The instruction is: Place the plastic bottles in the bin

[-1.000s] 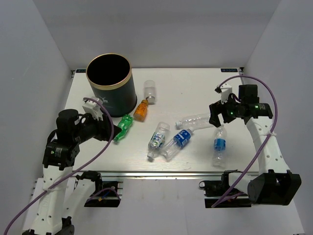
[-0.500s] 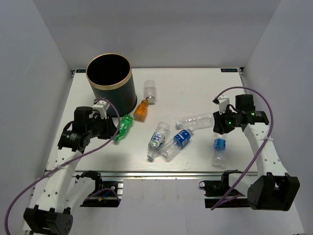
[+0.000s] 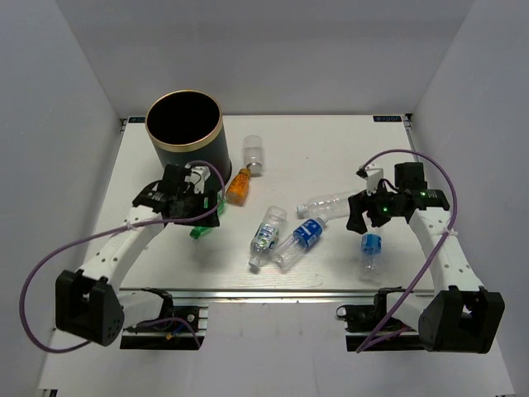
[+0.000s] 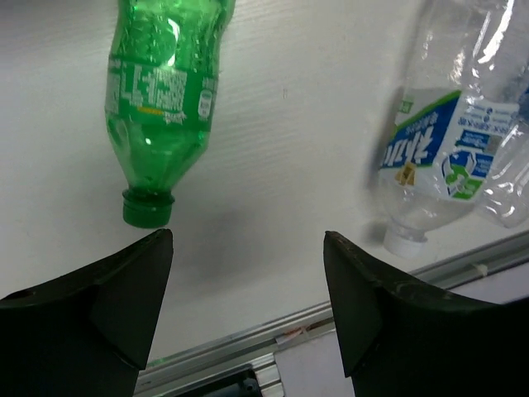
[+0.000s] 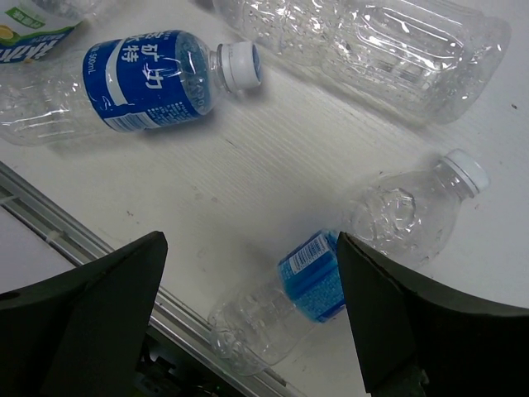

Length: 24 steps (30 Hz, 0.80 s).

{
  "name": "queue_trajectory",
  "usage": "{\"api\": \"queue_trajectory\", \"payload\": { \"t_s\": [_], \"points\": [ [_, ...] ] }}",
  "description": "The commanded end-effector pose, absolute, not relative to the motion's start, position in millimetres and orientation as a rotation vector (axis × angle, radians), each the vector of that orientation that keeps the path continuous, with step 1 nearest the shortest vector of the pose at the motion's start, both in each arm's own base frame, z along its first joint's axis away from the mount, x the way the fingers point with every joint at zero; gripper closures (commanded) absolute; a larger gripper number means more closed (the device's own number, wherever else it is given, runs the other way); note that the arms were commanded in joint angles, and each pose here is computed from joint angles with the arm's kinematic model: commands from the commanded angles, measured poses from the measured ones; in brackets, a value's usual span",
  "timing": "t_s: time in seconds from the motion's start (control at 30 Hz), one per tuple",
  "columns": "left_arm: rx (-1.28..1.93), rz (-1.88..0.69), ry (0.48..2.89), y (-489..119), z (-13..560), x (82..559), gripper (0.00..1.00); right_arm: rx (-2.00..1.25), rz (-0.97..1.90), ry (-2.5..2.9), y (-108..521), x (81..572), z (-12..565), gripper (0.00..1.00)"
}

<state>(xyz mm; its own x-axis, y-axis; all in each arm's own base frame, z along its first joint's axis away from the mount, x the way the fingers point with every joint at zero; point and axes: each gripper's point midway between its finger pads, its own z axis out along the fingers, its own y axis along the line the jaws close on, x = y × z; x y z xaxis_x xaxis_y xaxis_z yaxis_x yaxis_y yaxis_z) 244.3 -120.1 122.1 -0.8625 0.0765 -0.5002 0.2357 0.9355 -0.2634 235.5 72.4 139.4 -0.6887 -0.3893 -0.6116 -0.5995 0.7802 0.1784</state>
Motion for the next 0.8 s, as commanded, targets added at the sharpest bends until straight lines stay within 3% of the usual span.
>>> {"api": "queue_trajectory", "payload": {
  "t_s": [0.0,0.23,0.77],
  "points": [
    [0.235,-0.322,2.551,-121,131,273,0.16,-0.732,0.546,2.378,79,240,141,0.11],
    [0.401,-0.113,2.542,-107,110,286,0.15,-0.728,0.564,2.376,81,238,139,0.11],
    [0.466,-0.071,2.517,-108,62,292,0.13,-0.727,0.602,2.397,84,238,131,0.11]
  ]
}}
